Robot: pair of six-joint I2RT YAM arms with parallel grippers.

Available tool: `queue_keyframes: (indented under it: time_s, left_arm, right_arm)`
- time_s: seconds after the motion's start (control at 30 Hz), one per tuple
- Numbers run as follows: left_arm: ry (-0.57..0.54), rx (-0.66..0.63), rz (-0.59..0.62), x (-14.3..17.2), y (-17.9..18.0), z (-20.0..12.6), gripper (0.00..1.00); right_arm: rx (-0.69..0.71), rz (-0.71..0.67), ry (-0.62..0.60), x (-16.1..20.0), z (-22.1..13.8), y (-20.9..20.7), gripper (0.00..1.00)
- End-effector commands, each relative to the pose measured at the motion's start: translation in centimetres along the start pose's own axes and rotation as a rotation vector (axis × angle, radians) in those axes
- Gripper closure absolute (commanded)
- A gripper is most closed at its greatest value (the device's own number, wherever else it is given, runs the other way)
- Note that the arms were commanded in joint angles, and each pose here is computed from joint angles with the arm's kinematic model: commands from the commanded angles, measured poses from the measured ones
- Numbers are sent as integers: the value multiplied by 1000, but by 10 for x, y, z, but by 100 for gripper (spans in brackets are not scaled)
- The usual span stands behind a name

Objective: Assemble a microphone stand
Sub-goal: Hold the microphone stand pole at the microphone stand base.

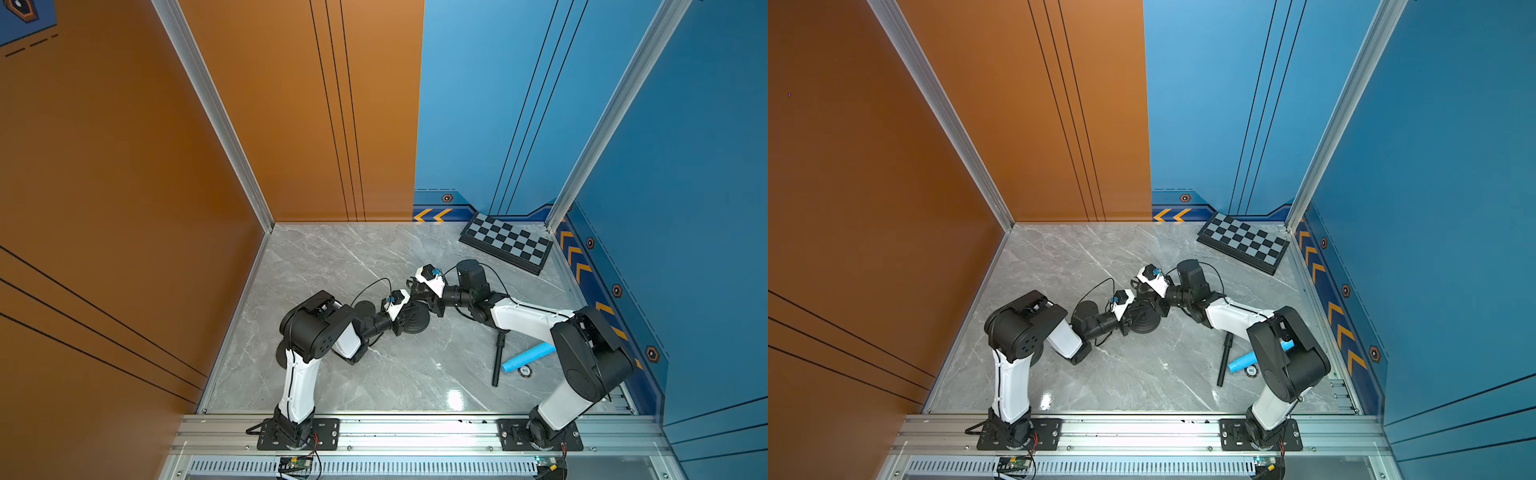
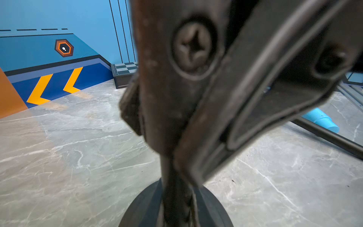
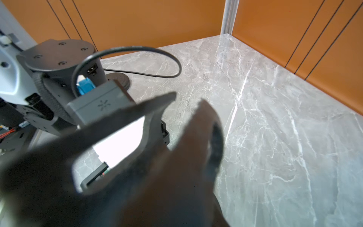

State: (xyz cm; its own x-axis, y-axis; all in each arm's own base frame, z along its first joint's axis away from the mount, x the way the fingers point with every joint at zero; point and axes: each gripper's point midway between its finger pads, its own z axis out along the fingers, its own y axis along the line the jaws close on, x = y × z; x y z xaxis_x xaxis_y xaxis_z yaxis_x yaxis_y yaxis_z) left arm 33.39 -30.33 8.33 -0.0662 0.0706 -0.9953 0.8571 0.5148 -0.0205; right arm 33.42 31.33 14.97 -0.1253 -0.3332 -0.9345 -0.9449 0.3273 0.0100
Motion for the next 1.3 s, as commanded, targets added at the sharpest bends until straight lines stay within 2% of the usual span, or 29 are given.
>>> queue_keyframes:
  time_s: [0.0,0.17,0.3,0.37,0.43,0.5,0.63,0.77,0.83,1.03,1.27]
  left_arm:
    - [107,35,-27,36,-9,-1,84]
    - [102,6,-50,34,-3,1,74]
    - [100,-14,-72,33,0,2,58]
    - [101,-23,-70,33,1,2,50]
    - [101,-40,-72,33,3,1,48]
    - [103,-55,-78,33,6,0,48]
    - [113,-76,-83,38,9,-1,49]
    - [118,-68,-81,40,7,0,53]
    - [118,-58,-78,41,7,1,53]
    - [114,-15,-65,39,-1,2,51]
    - [116,-15,-66,40,-1,2,49]
  right_arm:
    - [171,4,-21,-1,-1,-20,89]
    - [473,78,-22,16,-11,-27,99]
    - [708,99,29,29,-14,-19,100]
    - [786,142,17,33,-18,-20,100]
    - [802,172,21,37,-17,-20,100]
    - [763,173,18,36,-13,-16,100]
    - [569,135,10,24,-1,1,90]
    - [297,120,-9,11,3,18,70]
    - [214,127,-21,7,-4,13,63]
    - [5,61,25,-2,-5,13,59]
    - [3,24,16,-11,-4,-1,59]
